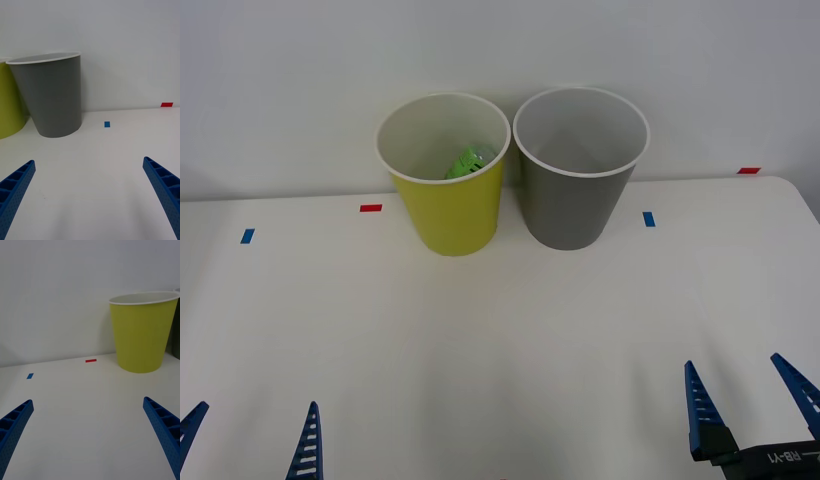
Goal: Put cans in the gray bin and PET bottles in the light green bin.
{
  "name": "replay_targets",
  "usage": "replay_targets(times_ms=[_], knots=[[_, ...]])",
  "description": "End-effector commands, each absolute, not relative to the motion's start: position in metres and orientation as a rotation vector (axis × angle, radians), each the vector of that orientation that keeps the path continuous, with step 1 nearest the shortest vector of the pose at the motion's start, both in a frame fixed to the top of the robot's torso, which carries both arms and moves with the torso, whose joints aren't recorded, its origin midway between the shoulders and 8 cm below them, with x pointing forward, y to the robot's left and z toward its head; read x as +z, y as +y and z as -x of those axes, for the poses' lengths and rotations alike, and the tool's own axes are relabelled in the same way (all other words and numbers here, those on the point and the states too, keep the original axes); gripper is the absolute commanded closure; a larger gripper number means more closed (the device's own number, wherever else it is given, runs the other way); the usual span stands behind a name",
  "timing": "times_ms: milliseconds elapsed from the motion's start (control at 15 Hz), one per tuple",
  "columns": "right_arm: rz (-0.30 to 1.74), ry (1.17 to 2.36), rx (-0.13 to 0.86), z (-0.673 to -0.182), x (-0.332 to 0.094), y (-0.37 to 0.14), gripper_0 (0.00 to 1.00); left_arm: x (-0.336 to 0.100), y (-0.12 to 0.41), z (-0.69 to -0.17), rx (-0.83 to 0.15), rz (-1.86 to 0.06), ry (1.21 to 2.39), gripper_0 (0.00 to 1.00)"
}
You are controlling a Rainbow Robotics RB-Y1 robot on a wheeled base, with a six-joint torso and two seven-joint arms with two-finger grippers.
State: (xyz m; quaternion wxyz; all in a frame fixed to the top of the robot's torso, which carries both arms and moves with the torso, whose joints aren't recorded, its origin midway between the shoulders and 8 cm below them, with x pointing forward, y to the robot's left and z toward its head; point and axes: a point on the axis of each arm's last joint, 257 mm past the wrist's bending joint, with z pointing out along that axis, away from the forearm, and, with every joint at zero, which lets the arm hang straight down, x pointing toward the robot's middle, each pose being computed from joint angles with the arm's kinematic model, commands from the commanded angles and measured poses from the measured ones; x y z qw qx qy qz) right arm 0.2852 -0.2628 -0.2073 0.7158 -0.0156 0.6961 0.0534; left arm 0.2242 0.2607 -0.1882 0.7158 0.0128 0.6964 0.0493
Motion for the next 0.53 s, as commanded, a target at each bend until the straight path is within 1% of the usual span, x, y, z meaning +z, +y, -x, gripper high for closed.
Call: replay_targets(times_ms=[67,533], knots=[[0.034,1.541,0.118,-0.2852,-0.2073,-0.2629,0.00,-0.1883,0.2607,-0.2242,0.109,-0.028,1.542,0.00],[0.034,1.541,0.118,-0.2852,-0.2073,-0.2629,0.00,-0.1883,0.2607,-0.2242,0.109,-0.028,1.542,0.00]])
